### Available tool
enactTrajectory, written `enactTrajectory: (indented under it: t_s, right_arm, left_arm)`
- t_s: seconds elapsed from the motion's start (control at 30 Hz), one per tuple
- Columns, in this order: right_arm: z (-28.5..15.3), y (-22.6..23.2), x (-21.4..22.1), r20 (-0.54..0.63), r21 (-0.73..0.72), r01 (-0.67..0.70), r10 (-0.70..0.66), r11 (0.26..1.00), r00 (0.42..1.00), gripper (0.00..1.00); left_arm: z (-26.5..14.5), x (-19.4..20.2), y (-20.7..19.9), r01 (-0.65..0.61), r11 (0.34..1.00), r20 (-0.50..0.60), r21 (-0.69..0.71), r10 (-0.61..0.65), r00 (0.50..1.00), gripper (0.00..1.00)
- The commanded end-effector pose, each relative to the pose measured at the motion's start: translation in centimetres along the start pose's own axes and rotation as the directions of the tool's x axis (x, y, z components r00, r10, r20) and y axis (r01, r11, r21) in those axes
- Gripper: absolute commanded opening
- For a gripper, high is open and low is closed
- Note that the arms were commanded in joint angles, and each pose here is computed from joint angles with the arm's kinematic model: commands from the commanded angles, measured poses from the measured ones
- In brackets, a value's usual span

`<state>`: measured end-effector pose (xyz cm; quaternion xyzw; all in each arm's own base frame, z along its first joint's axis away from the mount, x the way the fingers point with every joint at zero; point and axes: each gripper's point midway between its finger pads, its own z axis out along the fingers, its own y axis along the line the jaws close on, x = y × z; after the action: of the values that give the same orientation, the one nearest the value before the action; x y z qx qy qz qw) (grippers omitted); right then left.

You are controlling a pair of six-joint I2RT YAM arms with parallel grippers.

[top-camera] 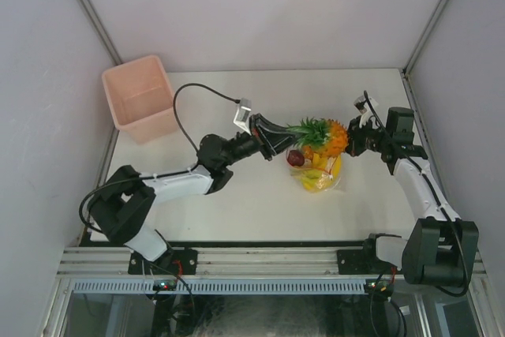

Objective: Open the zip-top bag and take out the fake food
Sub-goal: Pick up the fake fruit from the zipper food storage bag, then place the fake fruit in the bin.

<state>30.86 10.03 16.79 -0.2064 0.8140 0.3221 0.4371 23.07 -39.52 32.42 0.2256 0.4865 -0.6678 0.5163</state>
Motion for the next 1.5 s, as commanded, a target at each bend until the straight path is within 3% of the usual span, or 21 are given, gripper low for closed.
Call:
enactTrajectory:
  t_s: [0.0,0.37,0.7,1.0,1.33,1.47]
  right_arm:
    - [-0.3,0.7,-1.5,0.053,-0.032,0.034,-0.033,0.999,0.998,0.0]
    - [-0.4,0.8,-1.4,0.051,-0.044,0.049,-0.047,0.998,0.998,0.0]
    - [-0.4,0.6,-1.2,0.046,-0.032,0.065,-0.064,0.997,0.997,0.0]
    - [-0.4,0.3,-1.2,0.038,-0.017,0.067,-0.067,0.998,0.997,0.0]
    - [-0.4,0.1,-0.9,0.029,-0.01,0.064,-0.064,0.998,0.998,0.0]
    - [-0.3,0.1,-0.8,0.023,-0.014,0.066,-0.065,0.998,0.998,0.0]
  left_arm:
    - [-0.5,-5.8,-3.0,-0.071,0.997,0.112,0.041,0.066,0.991,0.0]
    - [-6.1,-8.0,1.3,-0.062,0.966,0.043,-0.251,0.075,0.996,0.0]
    - [-12.6,-14.3,6.4,-0.026,0.847,0.092,-0.53,0.089,0.992,0.0]
    - [-19.7,-22.8,10.0,0.036,0.67,0.245,-0.742,0.221,0.944,0.0]
    - [-27.9,-30.4,14.6,0.139,0.391,0.322,-0.91,0.453,0.832,0.0]
    - [-29.4,-32.6,15.7,0.156,0.352,0.326,-0.923,0.497,0.804,0.0]
